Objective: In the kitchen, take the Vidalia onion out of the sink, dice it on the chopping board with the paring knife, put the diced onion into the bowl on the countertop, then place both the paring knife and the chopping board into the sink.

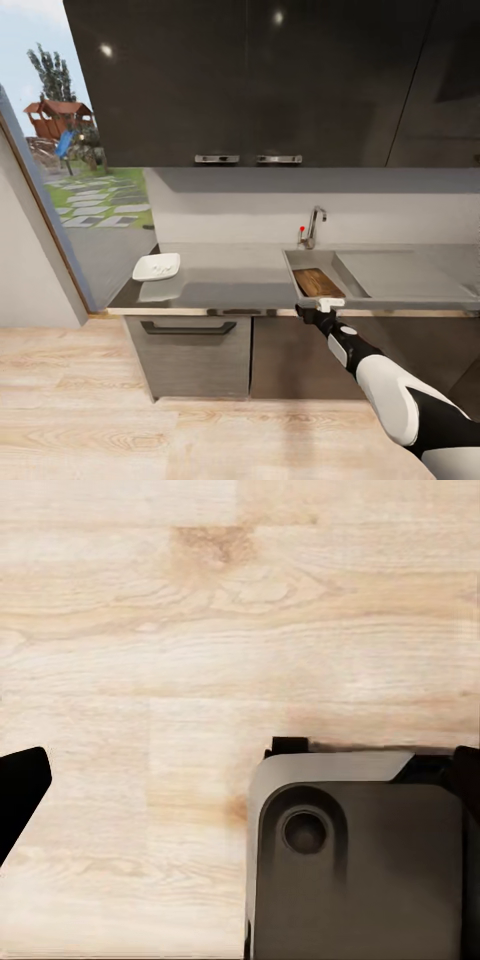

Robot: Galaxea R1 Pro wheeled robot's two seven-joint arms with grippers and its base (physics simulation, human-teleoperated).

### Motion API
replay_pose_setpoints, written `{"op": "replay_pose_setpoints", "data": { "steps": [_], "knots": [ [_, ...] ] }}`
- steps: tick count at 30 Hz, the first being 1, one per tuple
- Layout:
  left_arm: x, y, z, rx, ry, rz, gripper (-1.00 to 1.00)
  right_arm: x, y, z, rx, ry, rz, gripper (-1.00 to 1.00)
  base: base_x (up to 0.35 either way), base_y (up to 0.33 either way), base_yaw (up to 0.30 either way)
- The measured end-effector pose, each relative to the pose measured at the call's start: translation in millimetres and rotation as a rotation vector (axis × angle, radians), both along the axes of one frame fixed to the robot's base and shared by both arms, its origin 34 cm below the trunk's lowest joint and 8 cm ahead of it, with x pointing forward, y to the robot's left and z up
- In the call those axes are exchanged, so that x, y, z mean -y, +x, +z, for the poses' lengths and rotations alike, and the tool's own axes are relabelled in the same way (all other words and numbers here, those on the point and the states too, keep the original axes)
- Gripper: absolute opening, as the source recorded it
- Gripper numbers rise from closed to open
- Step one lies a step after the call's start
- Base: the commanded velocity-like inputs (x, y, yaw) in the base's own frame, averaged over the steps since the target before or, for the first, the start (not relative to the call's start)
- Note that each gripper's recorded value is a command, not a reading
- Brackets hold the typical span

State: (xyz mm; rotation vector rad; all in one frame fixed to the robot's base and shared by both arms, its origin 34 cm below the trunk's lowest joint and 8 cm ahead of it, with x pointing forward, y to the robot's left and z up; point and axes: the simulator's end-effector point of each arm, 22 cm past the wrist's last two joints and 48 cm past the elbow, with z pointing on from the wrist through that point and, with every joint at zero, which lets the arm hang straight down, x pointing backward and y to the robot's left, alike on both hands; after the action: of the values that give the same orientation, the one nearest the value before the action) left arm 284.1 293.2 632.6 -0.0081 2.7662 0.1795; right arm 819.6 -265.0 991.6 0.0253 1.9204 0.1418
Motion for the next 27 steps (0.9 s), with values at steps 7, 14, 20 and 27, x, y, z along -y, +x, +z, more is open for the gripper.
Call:
{"op": "replay_pose_setpoints", "data": {
  "steps": [7, 14, 20, 27],
  "knots": [
    [2.8, 0.4, 0.2, 0.002, -0.004, 0.0, 1.0, -3.9, -60.9, -64.7, 0.056, -0.017, 0.0, 1.0, -0.158, 0.028, 0.0],
    [6.4, 1.7, 0.5, 0.007, -0.005, -0.001, 1.0, -3.0, -208.5, -182.3, -0.038, -0.038, -0.005, 1.0, -0.005, 0.001, 0.0],
    [-13.2, 5.1, 2.6, 0.017, 0.021, 0.014, 1.0, 1.0, -373.5, -269.1, -0.236, -0.055, -0.02, 1.0, 0.0, 0.0, 0.0],
    [-42.5, 18.4, 11.6, 0.09, 0.059, 0.023, 1.0, 15.0, -511.7, -313.2, -0.438, -0.099, -0.093, 1.0, 0.0, 0.0, 0.0]
  ]
}}
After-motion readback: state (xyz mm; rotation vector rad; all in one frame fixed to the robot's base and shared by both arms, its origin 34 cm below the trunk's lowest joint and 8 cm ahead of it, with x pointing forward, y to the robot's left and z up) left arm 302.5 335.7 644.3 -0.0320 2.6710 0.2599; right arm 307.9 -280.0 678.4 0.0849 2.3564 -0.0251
